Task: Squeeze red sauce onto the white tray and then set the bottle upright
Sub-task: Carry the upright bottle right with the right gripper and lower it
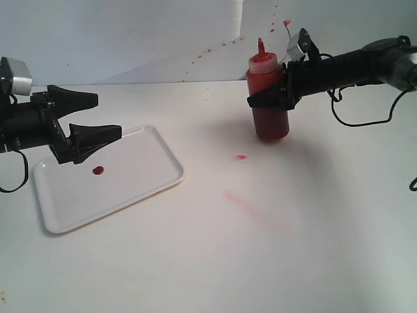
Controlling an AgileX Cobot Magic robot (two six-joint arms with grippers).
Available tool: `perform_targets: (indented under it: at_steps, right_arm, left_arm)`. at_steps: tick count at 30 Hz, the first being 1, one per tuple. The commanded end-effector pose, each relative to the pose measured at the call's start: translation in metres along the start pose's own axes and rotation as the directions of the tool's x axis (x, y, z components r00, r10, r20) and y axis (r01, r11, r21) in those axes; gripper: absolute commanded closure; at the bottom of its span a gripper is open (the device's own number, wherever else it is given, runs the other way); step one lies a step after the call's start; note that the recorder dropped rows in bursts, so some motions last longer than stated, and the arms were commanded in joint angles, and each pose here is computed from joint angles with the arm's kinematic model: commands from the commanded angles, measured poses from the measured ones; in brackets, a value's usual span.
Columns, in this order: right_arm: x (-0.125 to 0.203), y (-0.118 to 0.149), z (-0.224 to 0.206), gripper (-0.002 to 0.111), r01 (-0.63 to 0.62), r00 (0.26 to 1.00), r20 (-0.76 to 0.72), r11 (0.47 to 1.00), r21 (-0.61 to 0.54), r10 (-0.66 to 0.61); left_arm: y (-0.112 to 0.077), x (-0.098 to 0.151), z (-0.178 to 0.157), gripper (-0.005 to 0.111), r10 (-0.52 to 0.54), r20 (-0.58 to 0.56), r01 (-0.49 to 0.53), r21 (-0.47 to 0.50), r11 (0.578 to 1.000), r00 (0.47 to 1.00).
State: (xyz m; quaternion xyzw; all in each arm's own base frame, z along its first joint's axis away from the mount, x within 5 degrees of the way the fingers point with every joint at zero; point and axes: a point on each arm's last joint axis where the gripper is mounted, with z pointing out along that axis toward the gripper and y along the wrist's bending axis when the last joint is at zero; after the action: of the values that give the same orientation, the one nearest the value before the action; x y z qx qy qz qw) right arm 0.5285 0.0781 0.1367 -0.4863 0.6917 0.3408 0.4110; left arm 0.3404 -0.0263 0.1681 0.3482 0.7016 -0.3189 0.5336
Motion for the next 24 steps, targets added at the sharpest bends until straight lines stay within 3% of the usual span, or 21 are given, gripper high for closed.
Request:
perform_targets:
  at_steps: [1, 14, 24]
  right_arm:
    - [-0.0131, -0.0036, -0.0180, 0.108, 0.011, 0.998, 0.060, 1.000, 0.024, -0.012]
    - [-0.0134, -0.0083, -0.0270, 0.108, -0.016, 0.994, 0.106, 0.999, 0.045, 0.011]
    - [-0.0068, -0.0074, -0.0265, 0.108, -0.017, 0.999, 0.033, 0.999, 0.037, 0.016]
  left_arm:
    - [0.0007, 0.0007, 0.0005, 0.002, -0.005, -0.001, 0.005, -0.002, 1.000, 1.000]
    - [0.0007, 0.0007, 0.0005, 0.002, -0.005, -0.001, 0.005, -0.002, 1.000, 1.000]
    - [0.0007, 0.0007, 0.0005, 0.002, -0.005, -0.001, 0.005, -0.002, 1.000, 1.000]
